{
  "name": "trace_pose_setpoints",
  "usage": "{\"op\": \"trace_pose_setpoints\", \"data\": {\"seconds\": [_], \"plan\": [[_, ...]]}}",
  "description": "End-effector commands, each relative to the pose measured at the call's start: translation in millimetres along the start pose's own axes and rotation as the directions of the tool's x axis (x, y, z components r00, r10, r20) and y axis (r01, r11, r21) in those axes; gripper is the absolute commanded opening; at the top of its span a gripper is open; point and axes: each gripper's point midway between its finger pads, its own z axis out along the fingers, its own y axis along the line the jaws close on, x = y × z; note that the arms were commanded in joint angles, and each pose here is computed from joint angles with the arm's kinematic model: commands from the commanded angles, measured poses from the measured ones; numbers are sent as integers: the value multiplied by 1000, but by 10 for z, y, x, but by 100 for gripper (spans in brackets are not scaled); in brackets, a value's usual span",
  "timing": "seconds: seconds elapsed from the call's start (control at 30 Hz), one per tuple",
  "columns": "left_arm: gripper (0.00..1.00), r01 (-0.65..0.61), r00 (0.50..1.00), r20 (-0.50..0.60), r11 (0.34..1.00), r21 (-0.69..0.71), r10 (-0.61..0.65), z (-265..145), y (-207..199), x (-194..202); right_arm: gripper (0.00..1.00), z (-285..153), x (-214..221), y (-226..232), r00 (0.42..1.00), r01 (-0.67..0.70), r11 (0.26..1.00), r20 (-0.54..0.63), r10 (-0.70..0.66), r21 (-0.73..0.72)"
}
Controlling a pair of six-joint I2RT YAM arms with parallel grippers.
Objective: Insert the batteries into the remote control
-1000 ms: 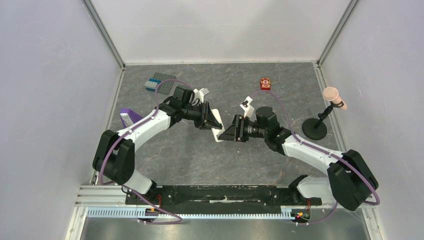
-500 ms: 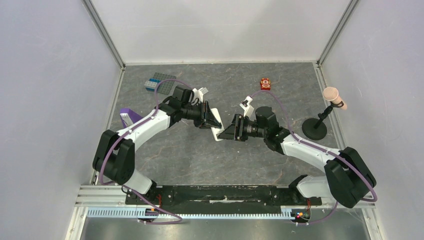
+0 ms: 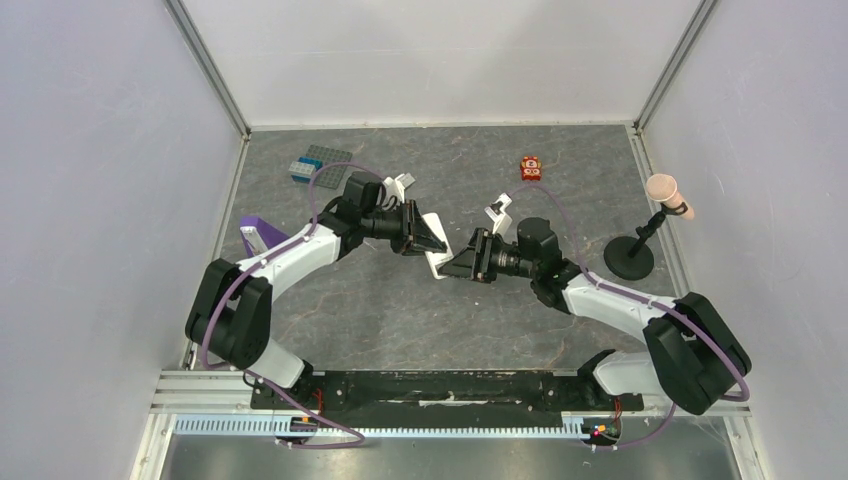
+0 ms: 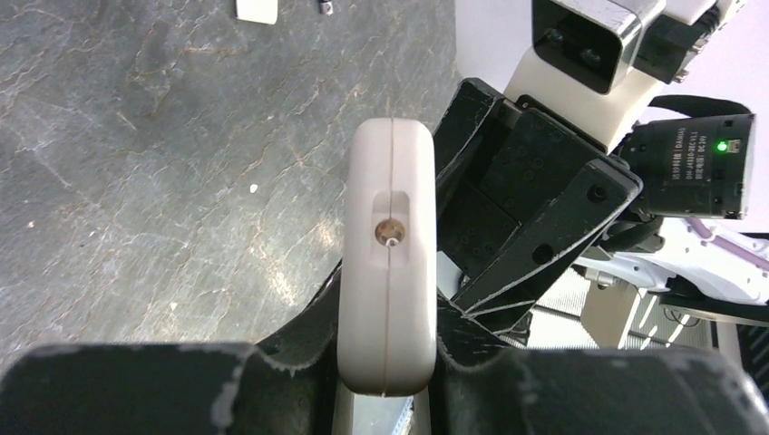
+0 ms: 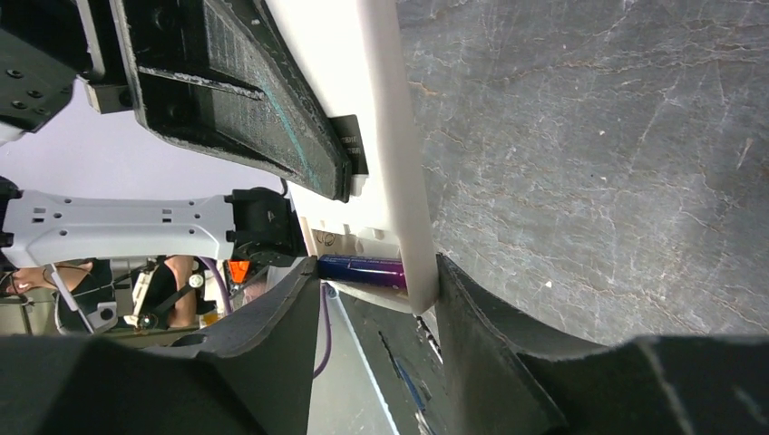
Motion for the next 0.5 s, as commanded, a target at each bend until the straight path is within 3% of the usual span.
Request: {"op": "trace_pose_setpoints", "data": {"seconds": [0.0, 0.23, 0.47], "plan": [[2, -54, 997, -45, 959, 280, 69, -239, -852, 49, 47, -15, 131, -244, 999, -41, 997, -9, 42, 63], [2, -58, 997, -38, 953, 298, 73, -261, -911, 39, 63, -102, 36, 0, 997, -69, 996, 32, 70, -52], [2, -46, 997, -38, 951, 304, 61, -243, -889, 42, 67, -183, -29, 165, 992, -108, 986, 44, 115, -126]]}}
